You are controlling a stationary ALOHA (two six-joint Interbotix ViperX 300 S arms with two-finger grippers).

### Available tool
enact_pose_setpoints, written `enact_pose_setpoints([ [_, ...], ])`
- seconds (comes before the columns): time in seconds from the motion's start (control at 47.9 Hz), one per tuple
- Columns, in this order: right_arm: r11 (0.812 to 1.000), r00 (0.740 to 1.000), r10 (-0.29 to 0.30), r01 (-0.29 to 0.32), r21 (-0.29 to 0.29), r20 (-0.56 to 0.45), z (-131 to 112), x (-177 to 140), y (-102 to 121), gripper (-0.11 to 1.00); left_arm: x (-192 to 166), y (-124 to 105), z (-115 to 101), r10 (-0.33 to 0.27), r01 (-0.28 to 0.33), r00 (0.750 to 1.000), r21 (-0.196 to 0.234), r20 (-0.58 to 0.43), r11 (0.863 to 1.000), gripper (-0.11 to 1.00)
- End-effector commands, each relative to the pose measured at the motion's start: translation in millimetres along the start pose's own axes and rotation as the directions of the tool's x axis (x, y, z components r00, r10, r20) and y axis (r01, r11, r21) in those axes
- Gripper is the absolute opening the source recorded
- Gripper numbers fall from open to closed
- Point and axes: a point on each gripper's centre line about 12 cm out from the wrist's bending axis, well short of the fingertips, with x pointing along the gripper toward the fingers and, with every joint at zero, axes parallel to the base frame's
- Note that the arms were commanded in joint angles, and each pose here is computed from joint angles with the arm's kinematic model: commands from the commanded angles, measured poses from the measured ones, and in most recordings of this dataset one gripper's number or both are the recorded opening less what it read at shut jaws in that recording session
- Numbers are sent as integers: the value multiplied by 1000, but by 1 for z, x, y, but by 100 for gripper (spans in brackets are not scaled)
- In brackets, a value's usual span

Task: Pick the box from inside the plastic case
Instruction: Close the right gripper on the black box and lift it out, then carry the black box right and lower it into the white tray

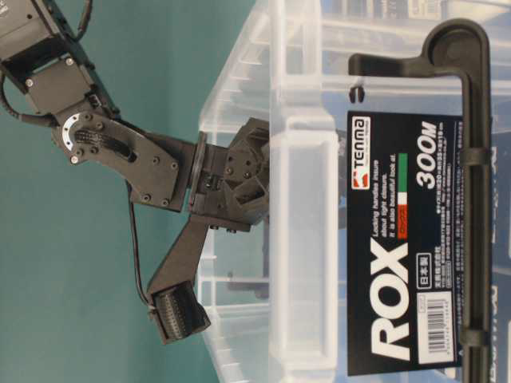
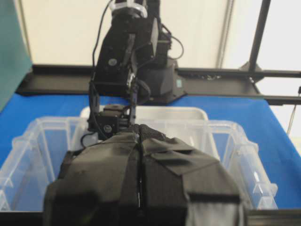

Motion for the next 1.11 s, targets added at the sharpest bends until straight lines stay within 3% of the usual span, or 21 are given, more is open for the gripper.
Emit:
enact_pose_setpoints([
  [0.0, 1000, 999, -8, 8, -15, 33, 8, -14, -1, 61, 2, 0, 6, 1, -1, 1000, 2, 14, 1000, -6],
  [0.104, 1000, 995, -27, 26, 10, 100, 21, -41, -11, 61, 2, 0, 6, 1, -1, 1000, 2, 15, 1000, -6],
  [0.334, 997, 978, -61, 50, 58, 198, 41, -142, -32, 61, 2, 0, 6, 1, -1, 1000, 2, 15, 1000, -6],
  [0.48, 996, 975, -64, 51, 67, 213, 35, -208, -30, 61, 2, 1, 6, 6, -6, 1000, 2, 14, 1000, -6],
  [0.606, 997, 981, -52, 42, 57, 186, 19, -243, -21, 61, 2, 3, 6, 13, -13, 1000, 3, 15, 1000, -6],
  [0.856, 995, 990, -26, 13, 98, 138, -27, -278, 6, 61, 2, 4, 6, 19, -19, 1000, 3, 15, 1000, -6],
  [1.086, 984, 997, -7, -7, 177, 80, -92, -255, 21, 61, 1, 4, 8, 19, -19, 1000, 3, 20, 1000, -6],
])
